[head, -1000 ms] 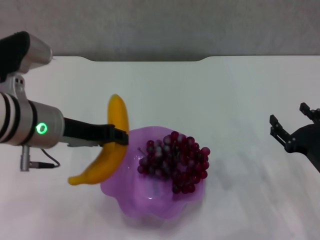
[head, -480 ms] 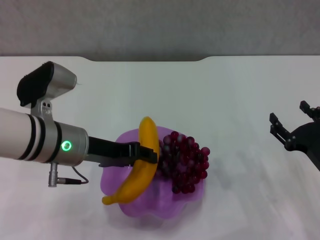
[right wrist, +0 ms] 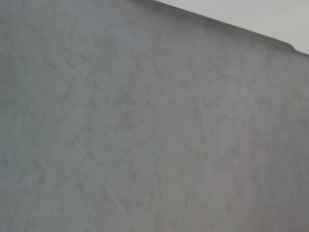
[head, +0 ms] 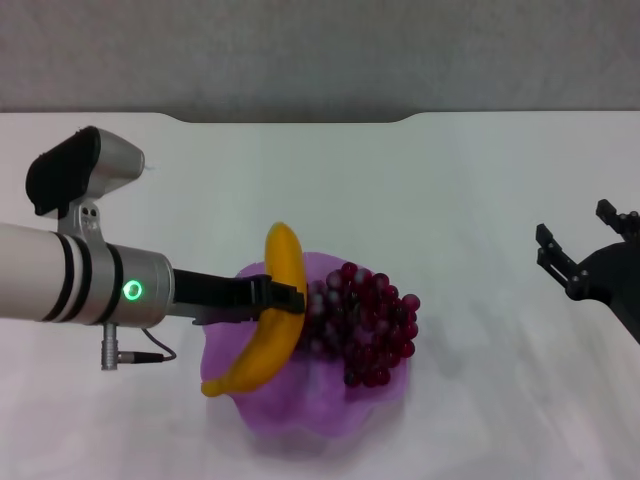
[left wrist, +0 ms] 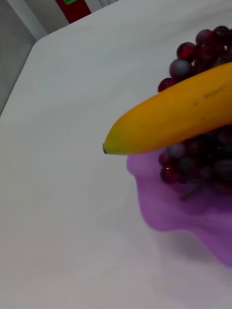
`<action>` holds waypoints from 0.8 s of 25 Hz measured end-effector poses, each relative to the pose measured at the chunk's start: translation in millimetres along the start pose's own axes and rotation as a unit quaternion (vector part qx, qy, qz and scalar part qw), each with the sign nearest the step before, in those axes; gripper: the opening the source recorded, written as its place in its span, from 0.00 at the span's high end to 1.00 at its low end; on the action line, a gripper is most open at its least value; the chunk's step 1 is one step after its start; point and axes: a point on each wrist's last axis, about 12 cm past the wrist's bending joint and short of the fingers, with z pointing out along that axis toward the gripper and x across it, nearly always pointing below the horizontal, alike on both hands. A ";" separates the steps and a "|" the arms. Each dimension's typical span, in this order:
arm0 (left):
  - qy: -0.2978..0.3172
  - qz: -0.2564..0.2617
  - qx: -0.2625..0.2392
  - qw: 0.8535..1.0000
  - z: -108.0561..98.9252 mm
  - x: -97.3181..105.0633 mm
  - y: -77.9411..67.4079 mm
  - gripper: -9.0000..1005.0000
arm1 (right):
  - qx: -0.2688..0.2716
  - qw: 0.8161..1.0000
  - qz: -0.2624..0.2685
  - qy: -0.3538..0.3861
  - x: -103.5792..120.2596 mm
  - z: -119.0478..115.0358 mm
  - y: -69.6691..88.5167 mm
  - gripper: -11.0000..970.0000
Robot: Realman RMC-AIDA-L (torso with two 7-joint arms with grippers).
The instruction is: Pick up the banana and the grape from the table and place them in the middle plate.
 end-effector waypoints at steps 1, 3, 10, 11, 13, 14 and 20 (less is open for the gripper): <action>0.000 0.000 0.000 1.000 0.0 0.0 0.0 0.47 | -0.001 1.000 0.000 0.001 0.0 0.3 0.2 0.15; 0.005 0.000 0.011 1.000 3.4 1.0 -1.4 0.46 | -0.001 1.000 0.000 0.001 0.1 0.4 0.4 0.15; -0.017 0.002 0.032 0.999 2.7 -3.4 -3.6 0.36 | -0.006 1.000 -0.002 -0.004 -2.1 2.9 2.0 0.15; -0.021 0.003 0.033 0.999 2.0 -4.3 -3.1 0.34 | -0.008 1.000 -0.002 -0.005 -2.7 3.7 2.5 0.15; -0.027 0.007 0.033 0.999 0.9 -6.1 -2.4 0.28 | -0.010 1.000 -0.003 -0.004 -3.1 4.7 3.0 0.15; -0.032 0.011 0.031 0.999 -0.1 -7.4 -1.7 0.28 | -0.010 1.000 -0.003 -0.004 -3.1 4.9 3.1 0.15; -0.098 0.034 0.010 0.995 -12.5 -23.3 12.7 0.28 | -0.009 1.000 -0.002 -0.006 -3.9 5.7 2.7 0.15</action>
